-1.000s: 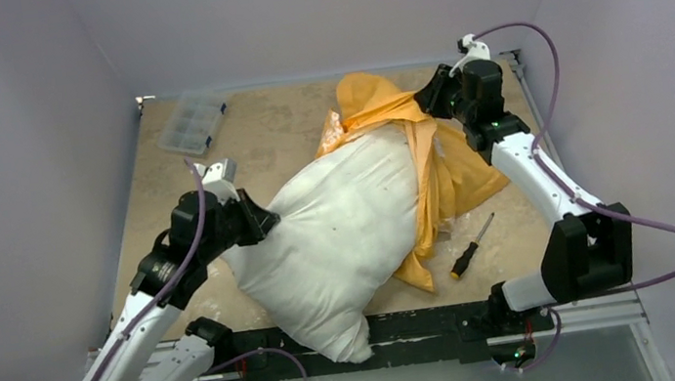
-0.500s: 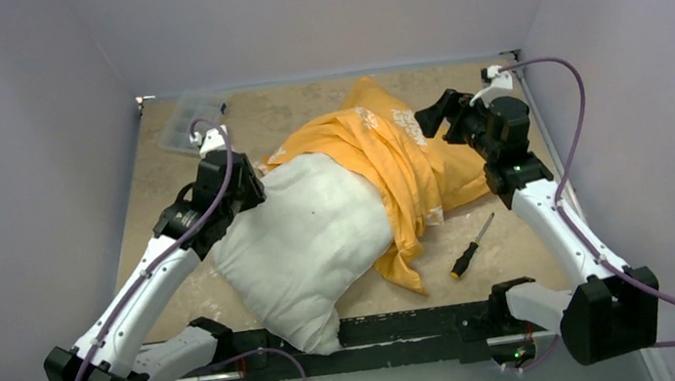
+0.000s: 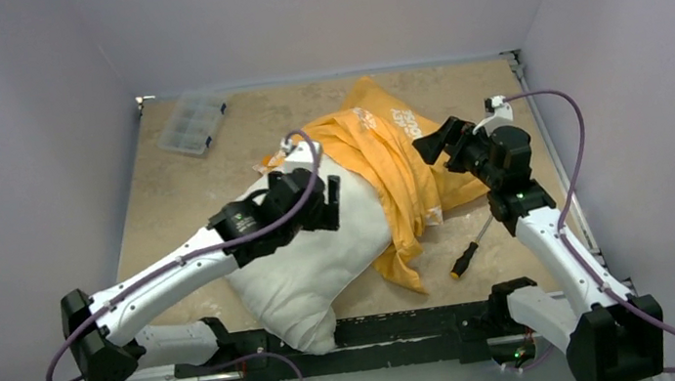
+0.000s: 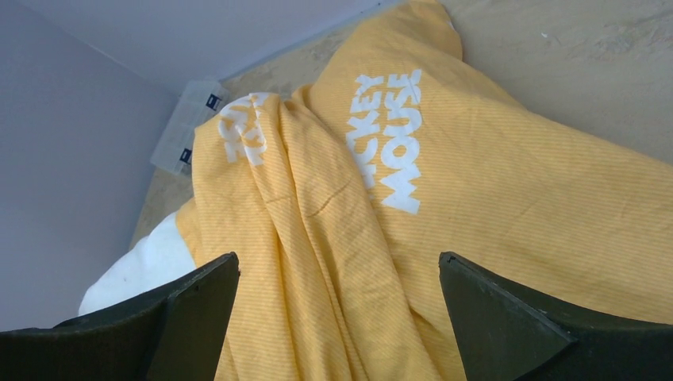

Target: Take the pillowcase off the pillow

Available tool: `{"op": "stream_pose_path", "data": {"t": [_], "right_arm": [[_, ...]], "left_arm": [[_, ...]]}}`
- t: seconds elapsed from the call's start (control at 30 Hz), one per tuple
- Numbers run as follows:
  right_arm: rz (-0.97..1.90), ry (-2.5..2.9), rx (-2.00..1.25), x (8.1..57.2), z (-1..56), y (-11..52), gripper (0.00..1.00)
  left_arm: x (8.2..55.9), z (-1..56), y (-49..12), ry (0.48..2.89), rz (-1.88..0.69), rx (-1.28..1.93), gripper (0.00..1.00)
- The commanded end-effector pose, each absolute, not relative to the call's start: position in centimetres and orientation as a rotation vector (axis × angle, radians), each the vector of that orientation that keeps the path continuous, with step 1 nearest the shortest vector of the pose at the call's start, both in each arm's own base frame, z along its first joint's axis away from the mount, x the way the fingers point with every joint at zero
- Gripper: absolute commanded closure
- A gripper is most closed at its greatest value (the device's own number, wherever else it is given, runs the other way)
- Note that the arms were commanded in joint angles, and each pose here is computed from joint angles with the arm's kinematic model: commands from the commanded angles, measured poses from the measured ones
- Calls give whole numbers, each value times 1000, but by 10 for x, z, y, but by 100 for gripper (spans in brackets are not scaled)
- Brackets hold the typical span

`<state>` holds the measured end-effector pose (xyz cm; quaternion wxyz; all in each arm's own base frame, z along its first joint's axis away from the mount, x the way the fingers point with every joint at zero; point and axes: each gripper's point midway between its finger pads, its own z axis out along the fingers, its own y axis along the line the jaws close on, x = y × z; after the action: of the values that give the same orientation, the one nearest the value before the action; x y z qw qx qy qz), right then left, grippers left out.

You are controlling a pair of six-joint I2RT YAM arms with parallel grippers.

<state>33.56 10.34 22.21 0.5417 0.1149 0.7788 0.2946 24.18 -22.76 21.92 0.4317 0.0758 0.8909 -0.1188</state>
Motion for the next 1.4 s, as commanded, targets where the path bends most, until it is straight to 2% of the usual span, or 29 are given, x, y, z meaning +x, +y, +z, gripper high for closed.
{"op": "stream_pose_path", "data": {"t": [0.0, 0.3, 0.57, 0.67, 0.73, 0.87, 1.0, 1.17, 1.37], "right_arm": [[732, 1815, 299, 332, 231, 105, 1], [757, 1830, 301, 325, 223, 110, 1], [786, 1834, 272, 320, 221, 116, 1], [794, 1838, 255, 319, 220, 119, 1], [797, 1842, 249, 318, 218, 121, 1], [813, 1861, 225, 316, 214, 129, 1], [831, 1880, 213, 314, 210, 143, 1], [868, 1918, 186, 306, 203, 169, 1], [918, 1927, 118, 295, 207, 193, 1]], "left_arm": [[220, 219, -263, 2203, -282, 261, 19], [176, 169, -344, 2218, -229, 561, 14], [196, 118, -329, 2188, 187, 594, 9], [199, 95, -319, 2181, 299, 612, 15], [202, 91, -314, 2166, 342, 620, 25], [213, 102, -306, 2137, 380, 601, 56], [239, 127, -297, 2150, 326, 542, 99], [270, 171, -292, 2182, 141, 472, 100], [295, 209, -289, 2176, 59, 444, 100]]}}
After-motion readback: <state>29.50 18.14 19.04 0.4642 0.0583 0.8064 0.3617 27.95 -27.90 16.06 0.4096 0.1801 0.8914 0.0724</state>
